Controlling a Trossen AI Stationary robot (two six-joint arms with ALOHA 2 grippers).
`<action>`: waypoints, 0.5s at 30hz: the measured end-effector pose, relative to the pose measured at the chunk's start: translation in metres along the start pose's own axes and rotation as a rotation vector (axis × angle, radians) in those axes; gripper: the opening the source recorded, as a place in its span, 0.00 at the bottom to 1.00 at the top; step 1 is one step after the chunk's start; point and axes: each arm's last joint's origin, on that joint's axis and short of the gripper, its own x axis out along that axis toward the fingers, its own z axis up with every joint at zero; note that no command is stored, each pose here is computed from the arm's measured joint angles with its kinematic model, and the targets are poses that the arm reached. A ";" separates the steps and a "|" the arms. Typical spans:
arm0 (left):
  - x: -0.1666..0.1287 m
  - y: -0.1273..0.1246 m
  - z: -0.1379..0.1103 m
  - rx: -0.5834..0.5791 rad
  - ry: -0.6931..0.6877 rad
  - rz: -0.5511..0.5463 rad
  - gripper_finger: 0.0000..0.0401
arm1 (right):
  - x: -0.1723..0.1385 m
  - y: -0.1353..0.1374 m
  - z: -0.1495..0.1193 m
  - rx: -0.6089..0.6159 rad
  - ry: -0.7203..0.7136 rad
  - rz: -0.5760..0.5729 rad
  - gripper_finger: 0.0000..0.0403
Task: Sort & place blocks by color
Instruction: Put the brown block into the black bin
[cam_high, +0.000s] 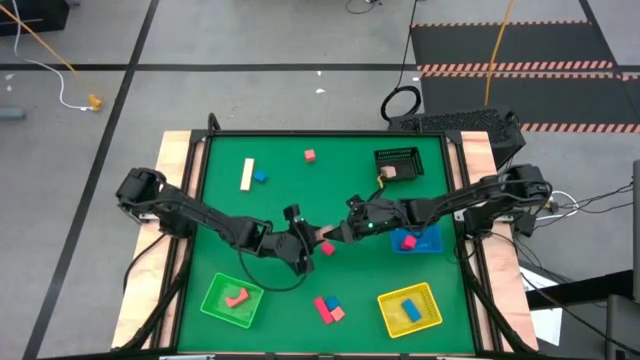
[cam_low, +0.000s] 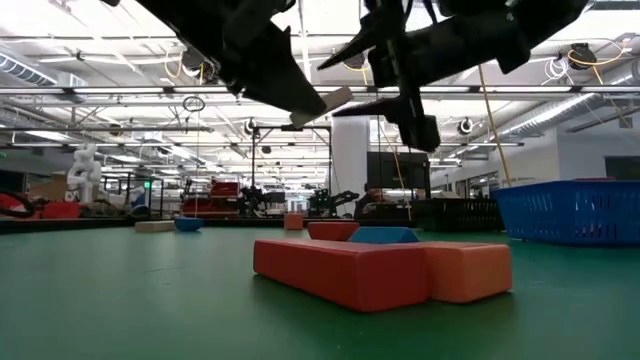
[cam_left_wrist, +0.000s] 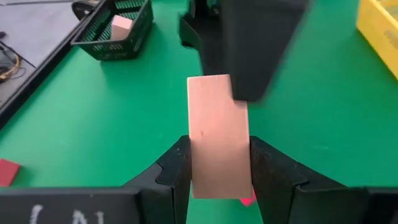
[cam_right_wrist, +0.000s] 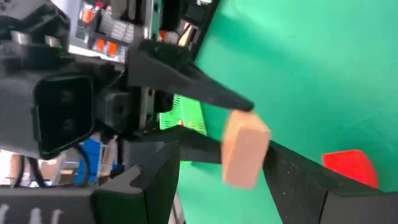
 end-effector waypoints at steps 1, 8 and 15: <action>0.001 0.001 0.000 0.001 -0.001 0.003 0.33 | 0.000 -0.001 0.000 0.000 0.002 -0.009 0.53; 0.002 0.003 0.002 0.029 -0.013 0.009 0.33 | -0.001 -0.001 0.007 -0.052 -0.026 0.000 0.43; 0.002 0.004 0.004 0.068 -0.028 0.017 0.33 | -0.001 -0.006 0.015 -0.097 -0.049 -0.020 0.14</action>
